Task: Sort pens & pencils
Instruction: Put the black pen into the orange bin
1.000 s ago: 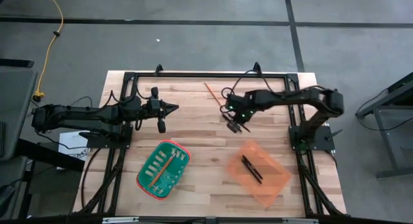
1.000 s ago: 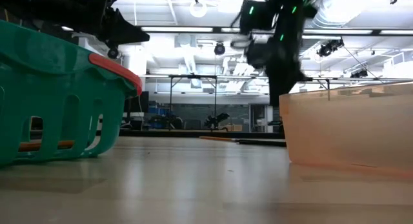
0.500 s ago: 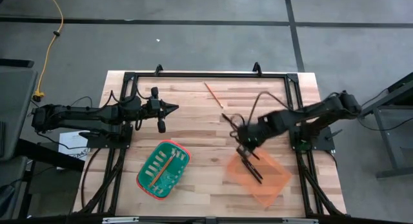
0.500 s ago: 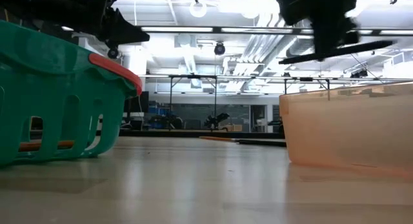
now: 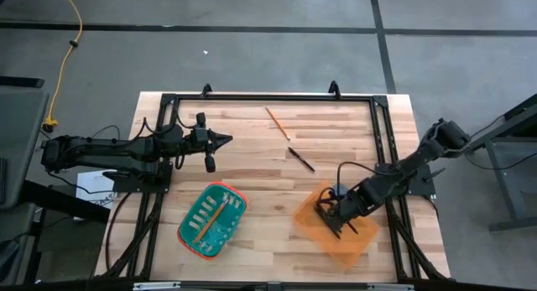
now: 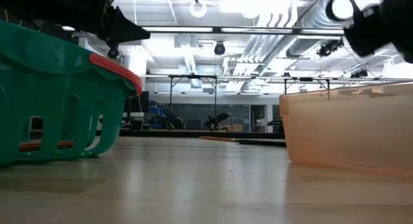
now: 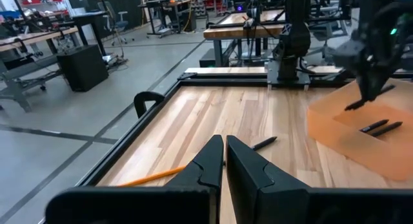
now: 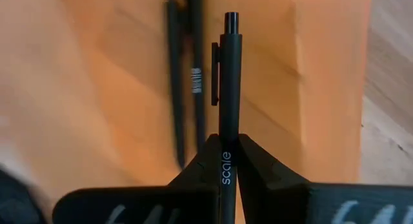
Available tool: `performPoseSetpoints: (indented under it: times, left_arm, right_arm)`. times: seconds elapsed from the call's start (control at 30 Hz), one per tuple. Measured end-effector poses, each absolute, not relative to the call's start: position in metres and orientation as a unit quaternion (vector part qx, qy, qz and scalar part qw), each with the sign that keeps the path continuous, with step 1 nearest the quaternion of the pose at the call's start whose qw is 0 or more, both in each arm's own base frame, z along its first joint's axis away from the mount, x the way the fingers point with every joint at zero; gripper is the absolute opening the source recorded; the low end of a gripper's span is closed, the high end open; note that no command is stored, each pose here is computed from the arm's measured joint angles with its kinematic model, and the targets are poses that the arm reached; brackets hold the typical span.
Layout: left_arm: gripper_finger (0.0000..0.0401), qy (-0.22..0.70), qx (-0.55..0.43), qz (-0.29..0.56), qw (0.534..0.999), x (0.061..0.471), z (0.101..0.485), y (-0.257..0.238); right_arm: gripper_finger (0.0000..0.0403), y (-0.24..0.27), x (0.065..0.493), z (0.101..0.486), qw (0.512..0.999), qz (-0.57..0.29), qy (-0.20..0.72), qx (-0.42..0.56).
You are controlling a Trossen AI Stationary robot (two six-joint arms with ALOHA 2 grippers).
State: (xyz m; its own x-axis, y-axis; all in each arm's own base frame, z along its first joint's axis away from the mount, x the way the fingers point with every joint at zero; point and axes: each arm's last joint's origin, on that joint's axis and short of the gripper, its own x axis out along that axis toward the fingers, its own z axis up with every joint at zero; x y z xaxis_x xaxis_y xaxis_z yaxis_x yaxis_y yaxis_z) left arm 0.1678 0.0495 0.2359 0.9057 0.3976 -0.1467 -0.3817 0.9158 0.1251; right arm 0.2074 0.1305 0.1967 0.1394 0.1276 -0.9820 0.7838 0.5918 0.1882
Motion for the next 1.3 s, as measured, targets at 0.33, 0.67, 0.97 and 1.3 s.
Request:
performPoseSetpoints:
  times: [0.33,0.67,0.97,1.3]
  left_arm:
    - [0.0010,0.084,0.045,0.200,0.975,0.168,0.236,0.049]
    - [0.0010,0.089,0.042,0.200,0.975,0.168,0.235,0.049]
    - [0.0010,0.090,0.035,0.200,0.975,0.168,0.234,0.049]
    - [0.0010,0.086,0.035,0.200,0.975,0.168,0.235,0.049]
  right_arm:
    - [0.0005,0.124,0.197,0.162,0.661,-0.266,0.588,0.384]
    - [0.0038,0.122,0.195,0.158,0.668,-0.257,0.591,0.371]
    - [0.0066,0.119,0.204,0.171,0.674,-0.253,0.592,0.362]
    - [0.0067,0.094,0.238,0.221,0.727,-0.245,0.557,0.317]
